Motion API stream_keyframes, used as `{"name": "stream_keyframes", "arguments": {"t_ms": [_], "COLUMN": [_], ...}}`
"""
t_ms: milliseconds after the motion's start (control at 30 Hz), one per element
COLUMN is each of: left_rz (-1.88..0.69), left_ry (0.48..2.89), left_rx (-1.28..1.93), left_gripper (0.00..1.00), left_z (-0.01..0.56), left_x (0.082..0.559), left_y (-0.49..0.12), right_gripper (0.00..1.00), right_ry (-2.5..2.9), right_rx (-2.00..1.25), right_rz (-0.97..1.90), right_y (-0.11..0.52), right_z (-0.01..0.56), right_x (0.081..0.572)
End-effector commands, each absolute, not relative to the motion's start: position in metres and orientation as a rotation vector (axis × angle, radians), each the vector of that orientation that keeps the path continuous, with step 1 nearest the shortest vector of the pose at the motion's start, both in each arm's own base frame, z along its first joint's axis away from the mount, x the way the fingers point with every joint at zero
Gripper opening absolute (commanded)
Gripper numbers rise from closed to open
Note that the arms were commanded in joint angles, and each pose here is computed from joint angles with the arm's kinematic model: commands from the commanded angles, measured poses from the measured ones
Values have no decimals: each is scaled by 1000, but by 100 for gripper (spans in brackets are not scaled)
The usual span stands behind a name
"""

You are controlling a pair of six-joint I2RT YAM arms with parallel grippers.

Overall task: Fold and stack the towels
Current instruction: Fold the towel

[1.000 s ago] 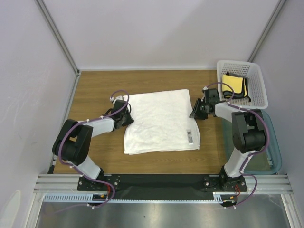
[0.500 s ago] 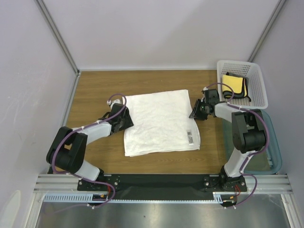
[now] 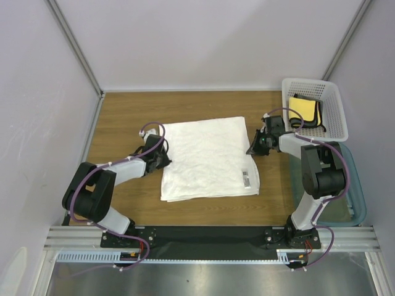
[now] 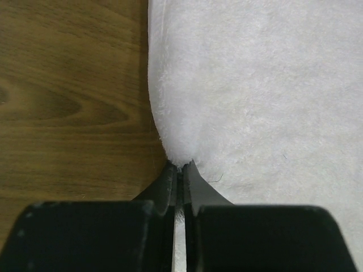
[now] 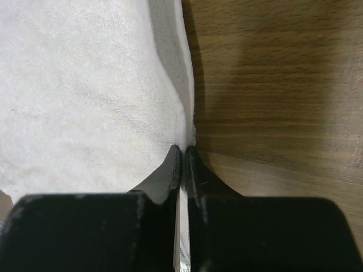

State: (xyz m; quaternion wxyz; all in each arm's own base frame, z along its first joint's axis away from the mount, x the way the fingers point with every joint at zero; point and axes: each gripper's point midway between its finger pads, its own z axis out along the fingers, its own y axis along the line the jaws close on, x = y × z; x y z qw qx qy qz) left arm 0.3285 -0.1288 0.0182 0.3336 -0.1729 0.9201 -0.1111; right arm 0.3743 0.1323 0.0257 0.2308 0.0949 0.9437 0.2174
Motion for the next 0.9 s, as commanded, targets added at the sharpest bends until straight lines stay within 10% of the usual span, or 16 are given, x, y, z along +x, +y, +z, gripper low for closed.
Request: {"name": "stream_keyframes", "arguments": {"t_ms": [0,867], "left_rz": [-274,-422], "left_ry": [2330,1775], "left_rx": [-404,-221], "left_gripper": [0,0], "left_z": [33,334], "left_x": [339,298], "left_y": [-126,-100], "right_gripper": [0,0], "right_ry": [2563,1892], "right_rx": [216,53], "right_rz": [664,964], "right_y": [141,162], "right_z": [41,332], "right_x": [378,350]}}
